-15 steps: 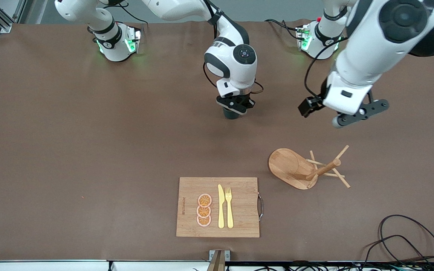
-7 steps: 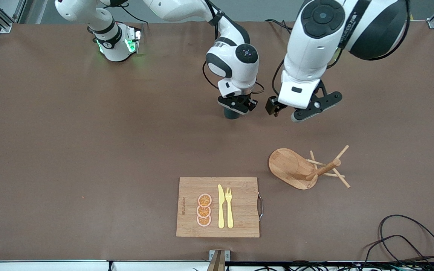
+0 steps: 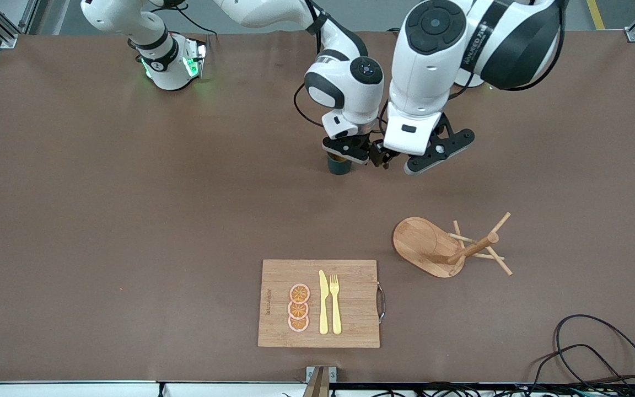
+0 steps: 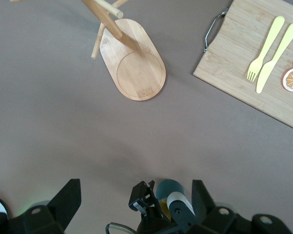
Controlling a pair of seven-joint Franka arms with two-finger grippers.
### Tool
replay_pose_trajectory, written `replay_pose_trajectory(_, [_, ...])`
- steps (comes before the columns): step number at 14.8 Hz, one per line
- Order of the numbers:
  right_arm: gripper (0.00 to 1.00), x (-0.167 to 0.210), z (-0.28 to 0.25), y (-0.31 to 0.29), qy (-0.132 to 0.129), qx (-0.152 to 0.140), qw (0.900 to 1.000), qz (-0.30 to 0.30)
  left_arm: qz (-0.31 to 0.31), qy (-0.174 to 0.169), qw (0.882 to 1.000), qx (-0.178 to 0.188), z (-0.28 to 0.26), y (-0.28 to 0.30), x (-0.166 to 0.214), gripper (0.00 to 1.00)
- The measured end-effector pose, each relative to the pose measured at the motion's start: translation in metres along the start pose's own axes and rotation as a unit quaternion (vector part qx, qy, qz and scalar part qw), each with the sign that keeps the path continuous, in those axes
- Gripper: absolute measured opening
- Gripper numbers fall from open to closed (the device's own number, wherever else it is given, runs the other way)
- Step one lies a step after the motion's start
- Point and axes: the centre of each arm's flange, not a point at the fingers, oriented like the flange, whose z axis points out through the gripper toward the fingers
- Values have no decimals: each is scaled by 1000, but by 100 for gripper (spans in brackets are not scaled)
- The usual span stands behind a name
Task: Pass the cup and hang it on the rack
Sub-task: 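Hold the mug with the right gripper while the left gripper reaches the handle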
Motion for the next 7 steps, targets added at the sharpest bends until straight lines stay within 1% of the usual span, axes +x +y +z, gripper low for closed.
replay_pose_trajectory(2, [100,4,-6,5,-2,-25,1000,-12,-2,2,1000,2,4,8,-10,100])
replay_pose_trajectory(3, [100,6,-14,8,-3,-33,999,-16,-5,4,1000,1,5,11,-13,100])
replay_pose_trajectory(7, [100,13,-36,15,-6,-37,999,-31,-5,4,1000,1,9,14,-16,100])
